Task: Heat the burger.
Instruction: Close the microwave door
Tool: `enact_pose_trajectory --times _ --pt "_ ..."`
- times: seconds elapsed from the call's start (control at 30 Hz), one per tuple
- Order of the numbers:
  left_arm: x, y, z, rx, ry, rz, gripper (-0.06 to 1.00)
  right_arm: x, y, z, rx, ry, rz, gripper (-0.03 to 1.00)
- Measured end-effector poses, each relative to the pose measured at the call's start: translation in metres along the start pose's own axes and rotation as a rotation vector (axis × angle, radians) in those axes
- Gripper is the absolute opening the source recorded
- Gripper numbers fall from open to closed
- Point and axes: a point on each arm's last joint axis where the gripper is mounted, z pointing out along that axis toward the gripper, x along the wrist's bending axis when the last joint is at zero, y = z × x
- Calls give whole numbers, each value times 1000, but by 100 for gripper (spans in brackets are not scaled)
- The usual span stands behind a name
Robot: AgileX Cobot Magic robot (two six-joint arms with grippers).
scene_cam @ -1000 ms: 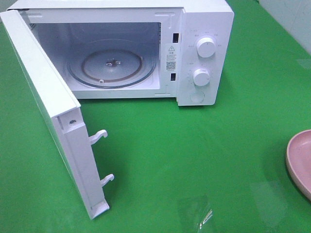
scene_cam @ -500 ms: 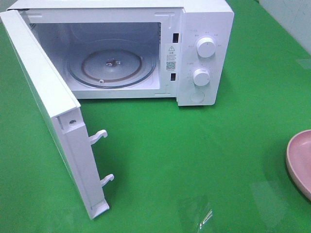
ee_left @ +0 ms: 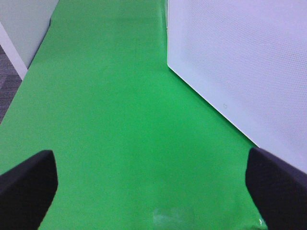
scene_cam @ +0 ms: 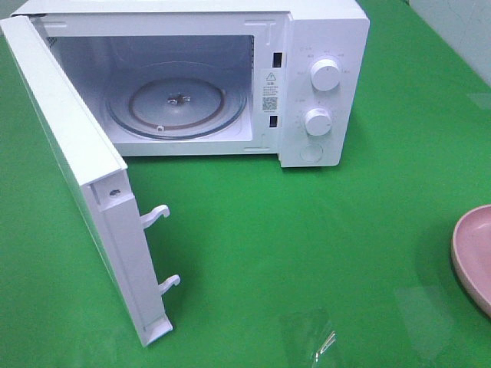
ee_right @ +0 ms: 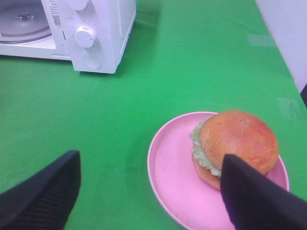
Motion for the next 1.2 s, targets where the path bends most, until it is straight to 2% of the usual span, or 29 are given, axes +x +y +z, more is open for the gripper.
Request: enact_pose_trajectory --times 0.23,0.33,0.43,0.5,0.53,0.57,0.67,0.7,0.73,0.8,0.83,0.87,0.9,0.93,1.03,1.07,1.2 --pt "-1 4 -3 -27 -6 -4 99 0 0 0 0 0 0 76" --pt "1 13 -8 -111 10 1 92 0 0 0 0 0 0 76" --pt "1 16 -7 -128 14 2 87 0 0 0 0 0 0 76" --pt "3 25 2 -116 15 -3 72 0 0 0 0 0 0 76" --pt "3 25 2 -116 15 -3 72 0 0 0 0 0 0 76" --pt "4 31 8 -106 16 -5 63 0 0 0 0 0 0 76" --pt "4 34 12 -98 18 -6 58 0 0 0 0 0 0 76" --pt "6 39 19 -83 20 -7 47 0 0 0 0 0 0 76" --pt "6 39 19 -83 20 -7 47 0 0 0 0 0 0 76" --pt "8 51 37 -49 23 -12 18 0 0 0 0 0 0 76" --pt "8 51 37 -49 23 -12 18 0 0 0 0 0 0 76" --pt "10 54 48 -48 27 -13 5 0 0 0 0 0 0 76" --pt "10 54 48 -48 27 -13 5 0 0 0 0 0 0 76" --pt "11 56 58 -62 32 -9 0 0 0 0 0 0 0 76" --pt "12 57 64 -76 36 -3 0 0 0 0 0 0 0 76" --pt "13 58 78 -138 43 10 0 0 0 0 0 0 0 76" --pt "15 56 90 -192 55 26 0 0 0 0 0 0 0 76"
